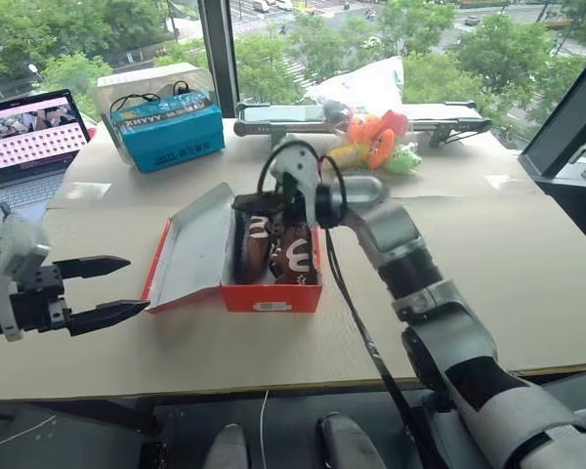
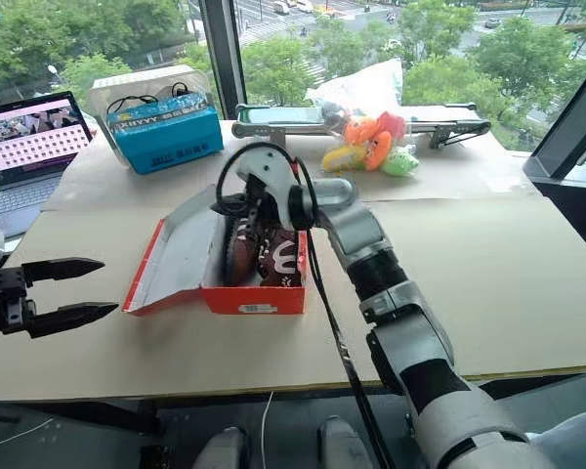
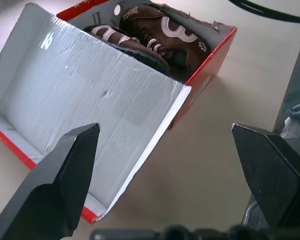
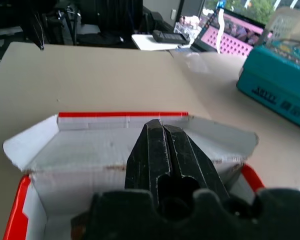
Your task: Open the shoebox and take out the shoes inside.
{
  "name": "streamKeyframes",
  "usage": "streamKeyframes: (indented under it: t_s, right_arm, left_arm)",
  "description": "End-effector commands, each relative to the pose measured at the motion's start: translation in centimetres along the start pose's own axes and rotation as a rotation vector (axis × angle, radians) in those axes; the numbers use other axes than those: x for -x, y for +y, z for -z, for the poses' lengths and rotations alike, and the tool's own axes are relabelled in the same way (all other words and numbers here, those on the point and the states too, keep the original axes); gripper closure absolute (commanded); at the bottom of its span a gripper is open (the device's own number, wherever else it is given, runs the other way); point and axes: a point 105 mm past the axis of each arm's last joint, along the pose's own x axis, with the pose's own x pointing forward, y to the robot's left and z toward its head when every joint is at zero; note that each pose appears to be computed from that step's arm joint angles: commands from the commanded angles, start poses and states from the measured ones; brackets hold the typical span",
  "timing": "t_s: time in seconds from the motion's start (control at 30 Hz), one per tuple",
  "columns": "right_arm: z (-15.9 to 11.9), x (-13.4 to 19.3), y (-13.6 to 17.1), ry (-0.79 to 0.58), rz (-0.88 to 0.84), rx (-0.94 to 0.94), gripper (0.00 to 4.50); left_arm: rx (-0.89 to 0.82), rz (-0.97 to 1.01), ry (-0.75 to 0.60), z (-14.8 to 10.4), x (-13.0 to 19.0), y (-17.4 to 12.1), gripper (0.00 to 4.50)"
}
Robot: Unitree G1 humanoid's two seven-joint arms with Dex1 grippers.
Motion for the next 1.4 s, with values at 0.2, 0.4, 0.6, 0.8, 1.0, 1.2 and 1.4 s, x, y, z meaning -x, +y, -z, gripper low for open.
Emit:
streamKeyframes:
  t_s: [0.2, 0.4, 0.6, 0.8, 1.0, 1.2, 1.4]
  right_arm:
    - [1.7, 1.9, -1.5, 0.166, 0.174, -0.013, 4.45]
    - [0.7, 2.2, -0.7, 0.214, 0.191, -0.012, 2.67]
    - [-1.9, 2.9, 1.0, 0.256, 0.11, 0.156, 0.66]
    - [-3.2, 4.2, 3.7, 0.36, -0.073, 0.347, 0.28]
    - [-2.4, 4.7, 2.3, 0.474, -0.166, 0.576, 0.28]
    - [-1.8, 4.0, 1.4, 0.539, -0.233, 0.775, 0.28]
    - [-2.0, 3.4, 1.5, 0.541, -0.3, 0.856, 0.28]
  left_arm:
    - [-0.037, 0.052, -0.053, -0.7, -2.4, -0.1, 0.0]
    - [-0.042, 0.087, -0.058, -0.5, -3.6, 0.0, 0.0]
    - [-0.043, 0.101, -0.061, -0.4, -4.1, 0.3, 0.0]
    - [-0.039, 0.123, -0.068, -0.2, -4.8, 0.4, 0.0]
    - [-0.032, 0.155, -0.08, 0.0, -5.8, 0.4, 0.0]
    - [-0.028, 0.165, -0.085, 0.0, -6.0, 0.2, 0.0]
    - [-0.026, 0.167, -0.082, 0.1, -6.1, 0.2, 0.0]
